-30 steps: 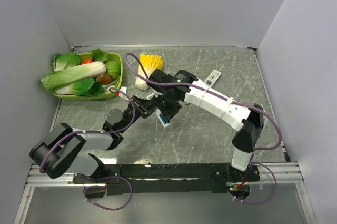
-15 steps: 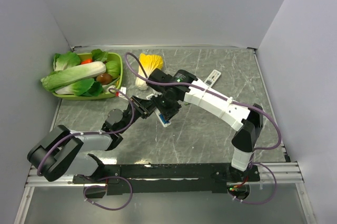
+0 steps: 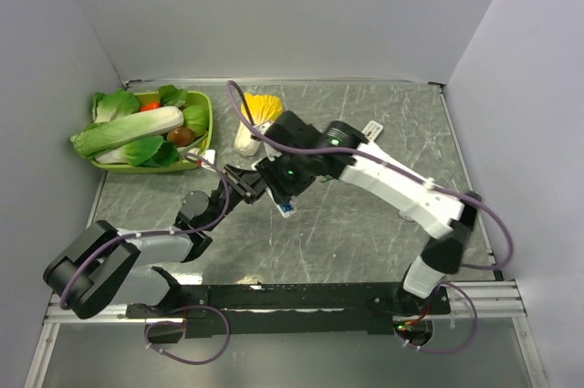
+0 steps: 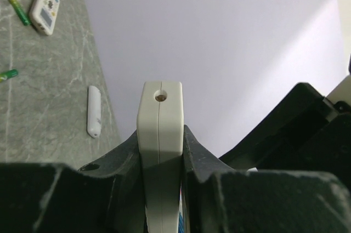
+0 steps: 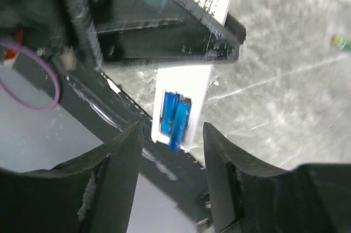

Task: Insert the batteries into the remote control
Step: Load the battery into the remote control.

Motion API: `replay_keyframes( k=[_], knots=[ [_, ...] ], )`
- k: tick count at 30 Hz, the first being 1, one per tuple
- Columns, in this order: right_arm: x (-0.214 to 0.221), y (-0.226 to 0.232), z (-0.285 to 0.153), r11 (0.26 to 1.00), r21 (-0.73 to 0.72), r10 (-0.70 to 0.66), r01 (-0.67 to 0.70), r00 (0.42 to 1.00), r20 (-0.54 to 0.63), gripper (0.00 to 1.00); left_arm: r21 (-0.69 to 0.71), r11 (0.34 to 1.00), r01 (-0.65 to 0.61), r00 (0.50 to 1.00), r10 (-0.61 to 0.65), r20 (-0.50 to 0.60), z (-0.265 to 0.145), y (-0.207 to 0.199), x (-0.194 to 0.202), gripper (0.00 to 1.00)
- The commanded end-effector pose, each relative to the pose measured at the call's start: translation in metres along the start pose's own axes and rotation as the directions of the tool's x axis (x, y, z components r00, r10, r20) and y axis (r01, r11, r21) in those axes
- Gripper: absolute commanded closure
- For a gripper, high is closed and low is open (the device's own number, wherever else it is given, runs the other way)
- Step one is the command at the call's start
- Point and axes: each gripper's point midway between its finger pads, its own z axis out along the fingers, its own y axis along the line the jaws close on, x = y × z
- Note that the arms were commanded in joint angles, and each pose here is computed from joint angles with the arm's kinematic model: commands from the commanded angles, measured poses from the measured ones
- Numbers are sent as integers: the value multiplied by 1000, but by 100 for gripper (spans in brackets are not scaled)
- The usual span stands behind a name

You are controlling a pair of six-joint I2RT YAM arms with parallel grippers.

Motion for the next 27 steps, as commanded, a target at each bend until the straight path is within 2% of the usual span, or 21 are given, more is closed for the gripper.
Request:
replay_keyframes(
  k=[1,2,3,5,6,10,12,13,14,15,16,17,20,27],
  knots=[
    [-16,15,-86,958,-110,-208,263,908,364,43,119,993,-5,1000,7,-15,-3,-40,1,99],
    [-7,13,-81,945,-113,-247,307,896,368,42,126,992,-10,1000,13,-21,-4,-45,1,99],
    [-13,18,-87,918,-130,-286,374,853,438,40,124,992,-12,1000,15,-26,-4,-46,1,99],
    [-1,18,-97,893,-128,-317,432,804,503,45,111,994,-10,999,14,-34,-5,-46,3,99],
    [-2,25,-104,853,-140,-353,502,754,554,47,110,994,-9,999,13,-36,-5,-46,3,99],
    [14,37,-105,755,-168,-407,634,653,639,49,101,995,25,998,-19,-51,-9,-45,5,99],
    [16,46,-110,667,-128,-457,734,539,707,46,105,994,35,997,-28,-67,-10,-47,8,99],
    [26,46,-97,638,-135,-476,758,526,704,45,101,994,43,997,-36,-72,-10,-47,8,99],
    [27,47,-95,588,-89,-516,804,457,724,43,100,994,45,996,-37,-77,-11,-47,9,99],
    [22,48,-100,567,-41,-521,823,397,756,42,101,994,45,995,-36,-89,-10,-49,11,99],
    [28,47,-90,551,-47,-529,833,392,753,42,90,995,42,995,-33,-96,-10,-49,12,99],
    [27,46,-89,524,-16,-549,852,351,759,42,86,995,39,994,-30,-102,-10,-49,13,99],
    [26,41,-78,478,0,-589,878,321,742,41,82,996,30,993,-20,-116,-10,-53,15,99],
    [22,41,-57,403,-4,-625,915,279,729,41,77,997,25,990,-14,-144,-13,-55,19,99]
  ],
)
